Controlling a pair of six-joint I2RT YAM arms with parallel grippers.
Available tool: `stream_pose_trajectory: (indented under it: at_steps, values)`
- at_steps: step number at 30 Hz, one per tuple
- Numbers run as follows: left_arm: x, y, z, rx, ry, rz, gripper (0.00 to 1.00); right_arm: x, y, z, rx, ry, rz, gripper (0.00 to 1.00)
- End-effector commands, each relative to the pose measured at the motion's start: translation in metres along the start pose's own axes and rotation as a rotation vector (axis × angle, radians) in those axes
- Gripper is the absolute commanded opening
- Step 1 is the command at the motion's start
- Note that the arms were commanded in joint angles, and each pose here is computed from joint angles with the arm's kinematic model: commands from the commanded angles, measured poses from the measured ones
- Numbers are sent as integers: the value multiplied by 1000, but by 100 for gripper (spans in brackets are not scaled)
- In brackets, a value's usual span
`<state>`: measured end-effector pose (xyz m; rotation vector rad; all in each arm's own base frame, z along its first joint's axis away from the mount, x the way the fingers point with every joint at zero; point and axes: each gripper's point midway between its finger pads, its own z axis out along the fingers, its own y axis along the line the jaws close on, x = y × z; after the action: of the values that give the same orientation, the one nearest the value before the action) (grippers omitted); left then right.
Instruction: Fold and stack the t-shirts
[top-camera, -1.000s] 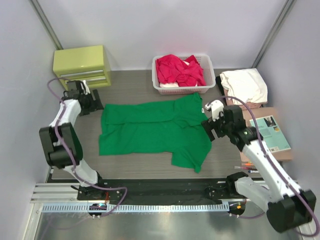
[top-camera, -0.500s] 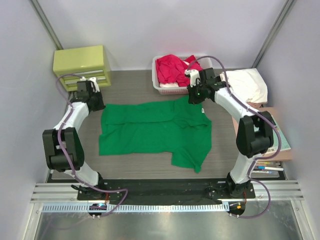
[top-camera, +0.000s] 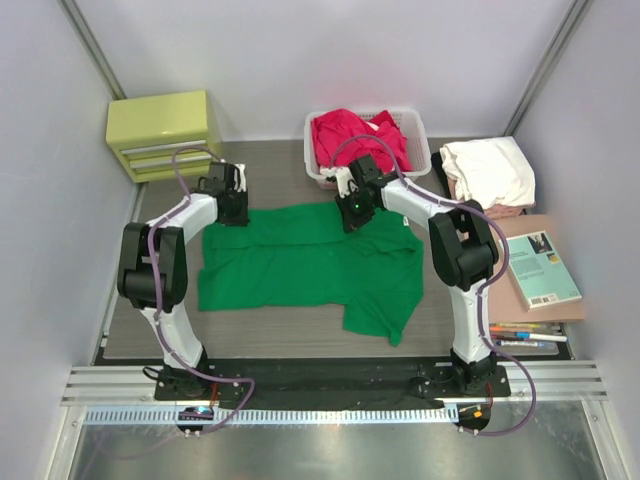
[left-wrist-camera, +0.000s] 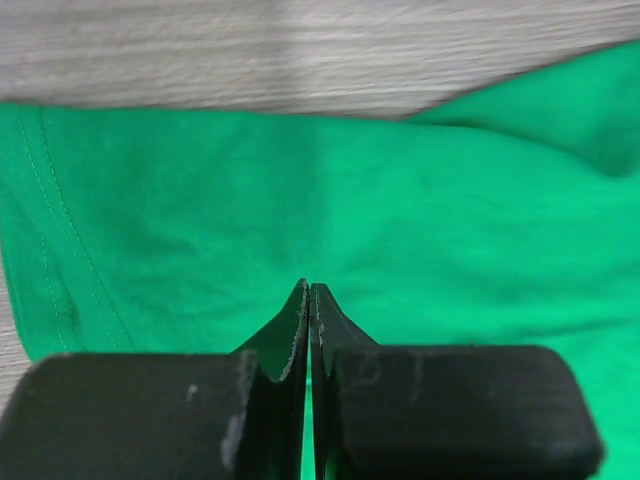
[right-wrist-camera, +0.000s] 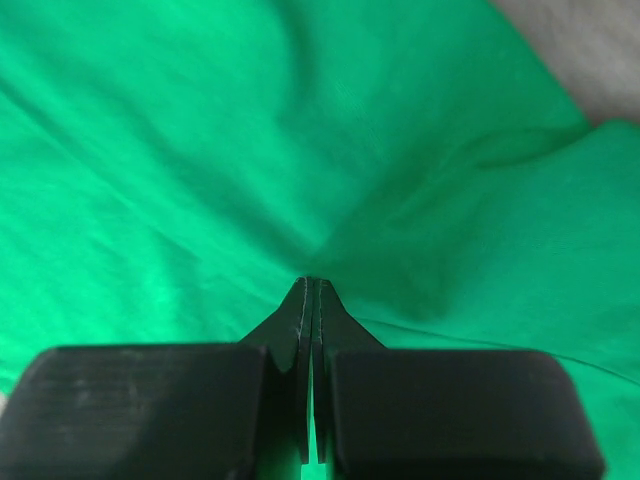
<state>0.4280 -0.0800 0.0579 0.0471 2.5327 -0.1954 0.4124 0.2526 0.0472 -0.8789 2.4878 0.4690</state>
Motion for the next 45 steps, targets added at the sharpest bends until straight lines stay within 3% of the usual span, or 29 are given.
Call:
stream_pose_trajectory:
  at_steps: [1,11,21,33,42,45]
  values:
    - [-8,13,10,-50,1,2,0,-3,-8,0,14,-15,22,1]
    - [9,21,22,-71,43,30,0,19,-60,-6,97,-31,99,1]
    - [5,53,17,-127,31,-15,0,46,-116,-32,153,-50,183,1]
    - [12,59,19,-107,38,-39,0,58,-110,-68,149,-82,174,1]
    - [19,71,8,-155,31,0,0,10,-93,-156,212,-280,86,1]
    - [21,75,6,-162,34,-6,0,0,-95,-165,232,-303,74,1]
